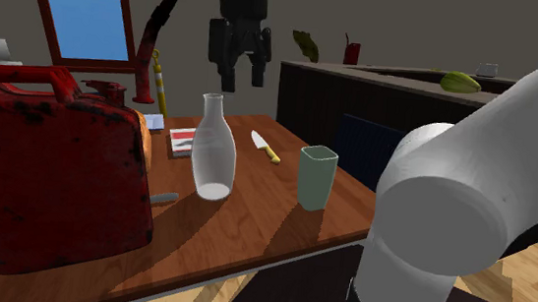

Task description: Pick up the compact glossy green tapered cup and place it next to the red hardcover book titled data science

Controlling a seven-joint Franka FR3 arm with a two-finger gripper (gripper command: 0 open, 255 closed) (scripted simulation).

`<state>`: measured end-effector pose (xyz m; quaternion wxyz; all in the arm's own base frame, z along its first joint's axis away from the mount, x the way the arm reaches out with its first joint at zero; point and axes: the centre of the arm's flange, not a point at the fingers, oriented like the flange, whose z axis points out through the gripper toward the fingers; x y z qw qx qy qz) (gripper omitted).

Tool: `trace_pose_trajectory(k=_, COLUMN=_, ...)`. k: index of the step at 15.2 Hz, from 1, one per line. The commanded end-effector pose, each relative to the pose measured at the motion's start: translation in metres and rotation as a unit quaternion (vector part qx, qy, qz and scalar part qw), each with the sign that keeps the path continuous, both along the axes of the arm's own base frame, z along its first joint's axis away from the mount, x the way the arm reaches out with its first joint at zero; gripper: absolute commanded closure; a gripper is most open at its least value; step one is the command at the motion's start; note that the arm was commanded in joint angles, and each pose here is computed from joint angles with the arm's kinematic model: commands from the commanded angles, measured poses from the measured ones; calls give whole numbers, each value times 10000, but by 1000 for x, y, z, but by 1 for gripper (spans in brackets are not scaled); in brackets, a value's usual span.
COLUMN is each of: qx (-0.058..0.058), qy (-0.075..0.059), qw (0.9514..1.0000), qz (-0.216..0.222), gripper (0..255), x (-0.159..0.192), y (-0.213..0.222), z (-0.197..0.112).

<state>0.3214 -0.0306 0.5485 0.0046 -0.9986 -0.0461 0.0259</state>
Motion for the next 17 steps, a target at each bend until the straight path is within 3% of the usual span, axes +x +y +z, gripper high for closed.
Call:
trace_pose_trajectory(k=1, qx=0, qy=0, qw=10000, qz=0, gripper=0, x=0, y=0, z=0)
trace_pose_trajectory(k=17, qx=-4, qy=-554, qw=9969, qz=-558, gripper=0, x=-97, y=-163, z=-108)
